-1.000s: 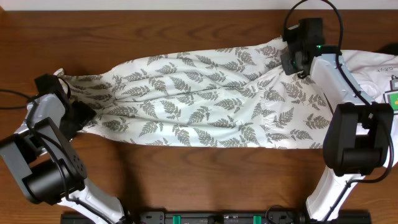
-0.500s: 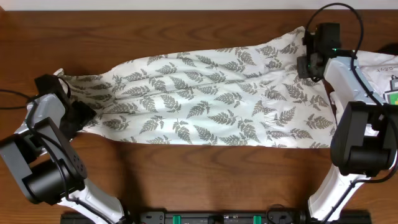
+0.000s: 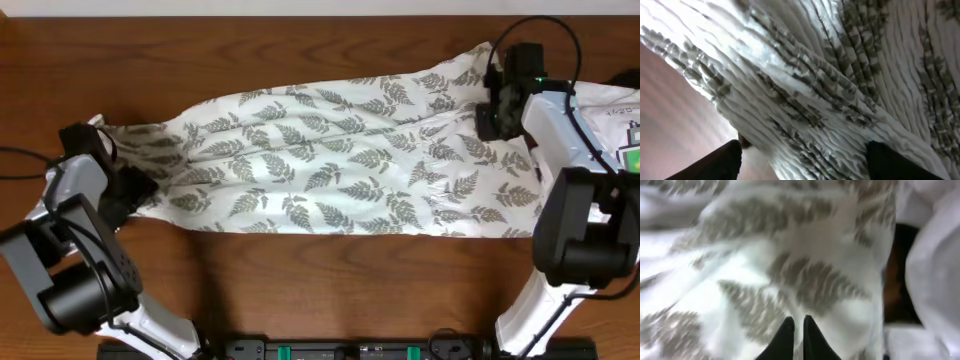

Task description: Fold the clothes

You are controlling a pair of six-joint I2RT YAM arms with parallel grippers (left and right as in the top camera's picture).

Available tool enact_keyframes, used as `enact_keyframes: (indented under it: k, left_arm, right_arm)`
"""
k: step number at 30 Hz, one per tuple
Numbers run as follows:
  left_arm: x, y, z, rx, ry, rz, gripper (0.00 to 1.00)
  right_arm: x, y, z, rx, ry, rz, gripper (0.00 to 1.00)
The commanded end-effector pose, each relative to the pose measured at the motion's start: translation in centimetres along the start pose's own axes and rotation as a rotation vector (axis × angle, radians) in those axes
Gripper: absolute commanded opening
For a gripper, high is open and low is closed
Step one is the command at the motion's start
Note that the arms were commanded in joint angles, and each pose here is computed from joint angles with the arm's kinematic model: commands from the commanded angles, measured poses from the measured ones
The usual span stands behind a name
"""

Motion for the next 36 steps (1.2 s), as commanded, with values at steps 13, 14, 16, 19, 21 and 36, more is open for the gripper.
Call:
enact_keyframes:
  k: [13, 14, 16, 19, 21, 36]
  left_arm:
    - [-1.4, -7.7, -0.8, -0.212, 0.033, 0.104, 0.88]
    - [-2.3, -7.7, -0.5, -0.203, 0.056, 0.148, 0.88]
    - [-3.9, -7.9, -0.2, -0.196, 0.107, 0.196, 0.87]
    - [-5.4, -8.0, 0.3, -0.195, 0.175, 0.205, 0.80]
    - [-6.6, -8.0, 0.8, -0.194, 0.229, 0.210, 0.70]
    - [-9.2, -5.2, 3.7, -0.092, 0.359, 0.204, 0.29]
  right_arm:
    - [0.0, -0.7, 7.3, 0.262, 0.137, 0.016, 0.23]
    - [-0.1, -0.5, 7.6, 0.270, 0.137, 0.017, 0.22]
    - [-0.1, -0.2, 8.1, 0.280, 0.136, 0.020, 0.21]
    - [-0.2, 0.2, 8.5, 0.285, 0.138, 0.021, 0.06]
    - [-0.2, 0.3, 8.7, 0.289, 0.137, 0.022, 0.01]
    - [-0.2, 0.5, 9.5, 0.315, 0.143, 0.025, 0.02]
Point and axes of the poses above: each gripper's point midway between its finger pads, its own y axis out along the fingers, its own x axis along the line the jaws close on, z = x × y, the point moved 2 cm from there along -y, back along the fingers, and after that the axes turned 13 degrees about y, right-handed, at the moved point
